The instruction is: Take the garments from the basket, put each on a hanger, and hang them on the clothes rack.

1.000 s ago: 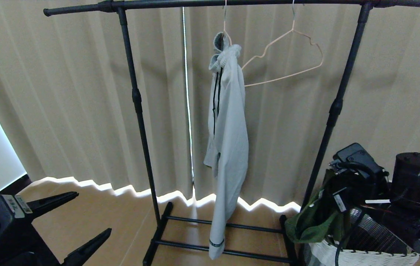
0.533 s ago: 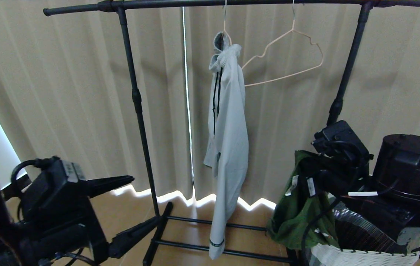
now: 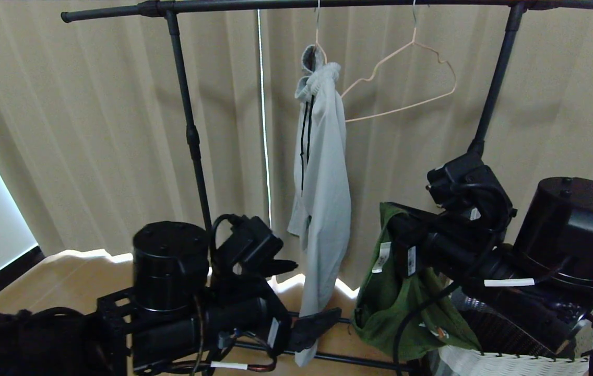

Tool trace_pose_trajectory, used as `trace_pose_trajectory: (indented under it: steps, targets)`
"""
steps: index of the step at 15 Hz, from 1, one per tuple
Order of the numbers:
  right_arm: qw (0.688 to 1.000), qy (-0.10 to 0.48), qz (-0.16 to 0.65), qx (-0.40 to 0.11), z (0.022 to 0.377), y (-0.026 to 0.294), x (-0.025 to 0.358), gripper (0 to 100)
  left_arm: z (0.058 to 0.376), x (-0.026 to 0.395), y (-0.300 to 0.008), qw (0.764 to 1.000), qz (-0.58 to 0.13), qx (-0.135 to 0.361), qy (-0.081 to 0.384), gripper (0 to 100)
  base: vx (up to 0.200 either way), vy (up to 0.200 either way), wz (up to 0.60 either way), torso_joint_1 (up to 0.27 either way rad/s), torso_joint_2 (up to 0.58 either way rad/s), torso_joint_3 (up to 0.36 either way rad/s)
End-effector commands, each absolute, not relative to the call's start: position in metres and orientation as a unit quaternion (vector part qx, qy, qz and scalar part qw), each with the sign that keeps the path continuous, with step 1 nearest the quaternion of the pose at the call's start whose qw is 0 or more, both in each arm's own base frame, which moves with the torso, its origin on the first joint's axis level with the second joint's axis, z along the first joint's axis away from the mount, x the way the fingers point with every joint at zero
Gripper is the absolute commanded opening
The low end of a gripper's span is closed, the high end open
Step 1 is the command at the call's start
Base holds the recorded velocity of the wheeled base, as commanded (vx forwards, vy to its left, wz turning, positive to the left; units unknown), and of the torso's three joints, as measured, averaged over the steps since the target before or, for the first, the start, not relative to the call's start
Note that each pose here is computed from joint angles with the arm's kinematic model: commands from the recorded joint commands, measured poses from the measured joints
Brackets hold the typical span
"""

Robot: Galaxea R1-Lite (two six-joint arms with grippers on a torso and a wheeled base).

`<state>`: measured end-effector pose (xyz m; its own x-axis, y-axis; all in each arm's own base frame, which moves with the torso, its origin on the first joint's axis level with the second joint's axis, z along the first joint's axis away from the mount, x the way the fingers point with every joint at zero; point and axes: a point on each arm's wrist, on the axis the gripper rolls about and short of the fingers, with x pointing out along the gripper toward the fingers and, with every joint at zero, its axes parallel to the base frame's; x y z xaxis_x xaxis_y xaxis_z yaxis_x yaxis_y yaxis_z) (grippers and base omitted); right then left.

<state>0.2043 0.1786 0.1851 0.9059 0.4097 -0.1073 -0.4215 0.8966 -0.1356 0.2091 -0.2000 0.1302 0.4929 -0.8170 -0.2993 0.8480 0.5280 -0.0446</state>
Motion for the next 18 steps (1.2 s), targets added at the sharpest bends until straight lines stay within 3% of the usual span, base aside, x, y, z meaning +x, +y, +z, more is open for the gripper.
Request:
trace_pose_trajectory:
  steps: [1,5,11,12,16,18]
  targets:
    - [0.971,0.027,0.229,-0.068,0.192,0.182,0.196,0,0.108,0.224,-0.229,0.85,-0.495,0.06,0.169,100,0.0,0.0,0.0,0.0,0.0,0.0]
    - [0.966,0.008,0.255,-0.048,0.204,0.185,0.178,0,0.095,0.25,-0.249,0.878,-0.444,0.069,0.167,100,0.0,0.0,0.0,0.0,0.0,0.0]
    - [0.963,-0.005,0.27,-0.024,0.213,0.188,0.171,0,0.076,0.253,-0.251,0.879,-0.43,0.072,0.196,100,0.0,0.0,0.0,0.0,0.0,0.0]
    - [0.963,-0.006,0.27,-0.024,0.213,0.188,0.17,0,0.075,0.252,-0.249,0.878,-0.429,0.074,0.2,0,0.0,0.0,0.0,0.0,0.0,0.0]
    - [0.963,-0.008,0.267,-0.023,0.214,0.188,0.171,0,0.07,0.247,-0.244,0.878,-0.422,0.079,0.211,0,0.0,0.0,0.0,0.0,0.0,0.0]
    - [0.97,-0.004,0.241,-0.024,0.213,0.18,0.184,0,0.096,0.242,-0.215,0.9,-0.387,0.08,0.185,0,0.0,0.0,0.0,0.0,0.0,0.0]
